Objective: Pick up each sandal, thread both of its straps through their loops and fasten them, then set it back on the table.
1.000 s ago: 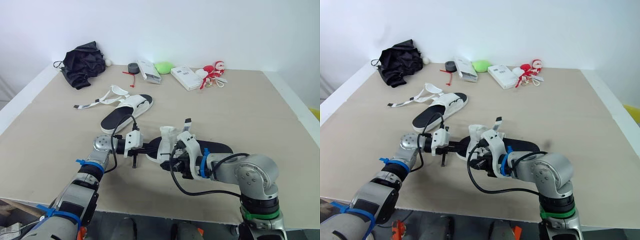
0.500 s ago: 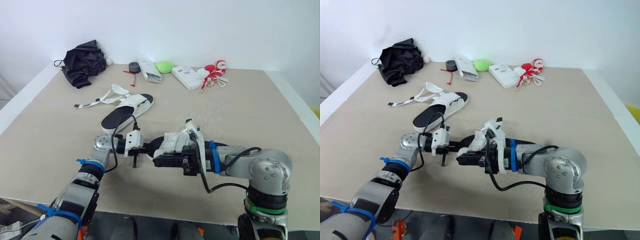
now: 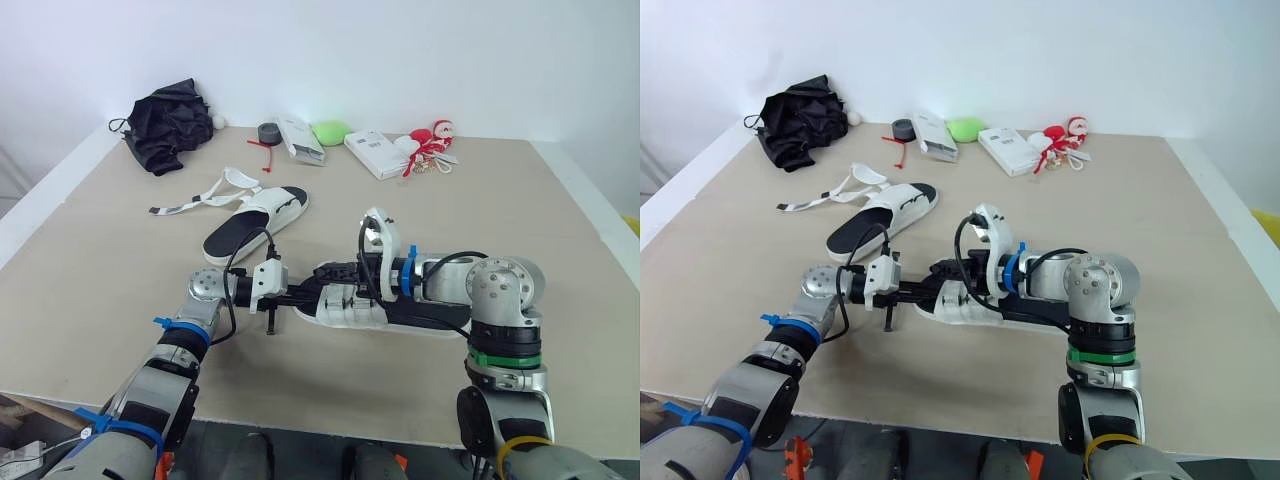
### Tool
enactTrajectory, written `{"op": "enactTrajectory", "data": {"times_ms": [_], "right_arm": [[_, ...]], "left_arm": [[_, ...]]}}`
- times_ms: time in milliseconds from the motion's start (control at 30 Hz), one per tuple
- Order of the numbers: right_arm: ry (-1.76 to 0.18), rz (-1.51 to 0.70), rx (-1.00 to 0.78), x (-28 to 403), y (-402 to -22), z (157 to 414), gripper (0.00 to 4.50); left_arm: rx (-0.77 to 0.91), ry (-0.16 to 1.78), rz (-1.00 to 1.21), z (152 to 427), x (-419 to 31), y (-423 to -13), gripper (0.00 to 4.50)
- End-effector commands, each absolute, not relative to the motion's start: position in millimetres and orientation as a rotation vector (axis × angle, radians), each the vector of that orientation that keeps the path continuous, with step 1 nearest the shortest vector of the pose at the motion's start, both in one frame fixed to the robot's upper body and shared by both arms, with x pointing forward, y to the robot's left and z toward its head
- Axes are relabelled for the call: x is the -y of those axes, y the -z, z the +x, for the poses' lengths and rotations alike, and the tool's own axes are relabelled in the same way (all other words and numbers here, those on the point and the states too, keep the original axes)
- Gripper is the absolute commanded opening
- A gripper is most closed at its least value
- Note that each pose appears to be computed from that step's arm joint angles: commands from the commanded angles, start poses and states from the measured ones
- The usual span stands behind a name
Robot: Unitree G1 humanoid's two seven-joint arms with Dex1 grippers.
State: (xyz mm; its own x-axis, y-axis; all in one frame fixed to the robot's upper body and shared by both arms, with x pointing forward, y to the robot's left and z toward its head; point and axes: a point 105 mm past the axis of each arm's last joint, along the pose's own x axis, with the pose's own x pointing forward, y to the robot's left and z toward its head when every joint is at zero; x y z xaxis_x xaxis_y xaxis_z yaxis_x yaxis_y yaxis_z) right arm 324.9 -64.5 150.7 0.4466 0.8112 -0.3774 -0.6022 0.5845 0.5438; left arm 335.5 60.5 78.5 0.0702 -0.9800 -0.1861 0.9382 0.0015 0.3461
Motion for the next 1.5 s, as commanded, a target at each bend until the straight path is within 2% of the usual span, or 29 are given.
{"op": "enactTrajectory", "data": {"times_ms": [33, 100, 133, 200, 233, 267, 367, 600, 833, 967, 1067, 1167, 1233, 1367, 1500], "right_arm": [[-0.814, 0.358, -0.627, 78.3, -157.5, 336.2, 0.05], [-0.779, 0.361, -0.649, 82.0, -151.8, 338.0, 0.82], [-0.773, 0.366, -0.650, 82.4, -151.3, 338.3, 0.87], [-0.771, 0.368, -0.653, 81.9, -151.8, 338.1, 1.46], [-0.770, 0.367, -0.658, 81.5, -151.9, 337.8, 2.06], [-0.772, 0.364, -0.671, 81.0, -151.6, 336.9, 2.27], [-0.786, 0.334, -0.719, 79.7, -149.5, 332.8, 3.57], [-0.657, 0.265, -0.730, 101.3, -148.3, 351.1, 3.57], [-0.615, 0.319, -0.539, 104.2, -192.0, 383.2, 3.57], [-0.693, 0.367, -0.480, 102.4, -212.1, 380.4, 3.57], [-0.887, 0.285, -0.318, 109.3, -237.8, 347.9, 3.57], [-0.953, 0.210, -0.241, 121.3, -242.1, 326.7, 3.57], [-0.981, 0.078, -0.197, 134.6, -236.4, 306.3, 3.57], [-1.053, -0.196, -0.195, 152.3, -216.0, 262.4, 3.57], [-1.023, -0.295, -0.242, 170.4, -201.0, 250.3, 3.57]], "left_arm": [[-0.222, 1.585, 0.399, 305.6, -74.0, -8.8, 0.00], [-0.224, 1.587, 0.400, 304.9, -74.3, -8.1, 0.00], [-0.225, 1.588, 0.400, 304.6, -74.4, -7.9, 0.00], [-0.226, 1.589, 0.401, 304.4, -74.7, -7.7, 0.00], [-0.226, 1.589, 0.401, 304.3, -74.7, -7.6, 0.00], [-0.226, 1.589, 0.402, 304.5, -74.5, -7.7, 0.00], [-0.222, 1.590, 0.403, 305.8, -72.9, -9.3, 0.00], [-0.224, 1.592, 0.400, 304.8, -72.5, -8.3, 0.00], [-0.222, 1.593, 0.393, 303.6, -70.7, -7.1, 0.00], [-0.217, 1.592, 0.394, 304.0, -70.4, -7.9, 0.00], [-0.154, 1.598, 0.400, 308.9, -66.6, -20.7, 0.00], [-0.073, 1.595, 0.377, 315.0, -59.7, -38.1, 0.00], [0.018, 1.592, 0.366, 321.2, -54.0, -58.9, 0.00], [0.182, 1.580, 0.349, 329.3, -48.6, -102.3, 0.00], [0.268, 1.575, 0.359, 328.8, -52.1, -130.3, 0.00]]}}
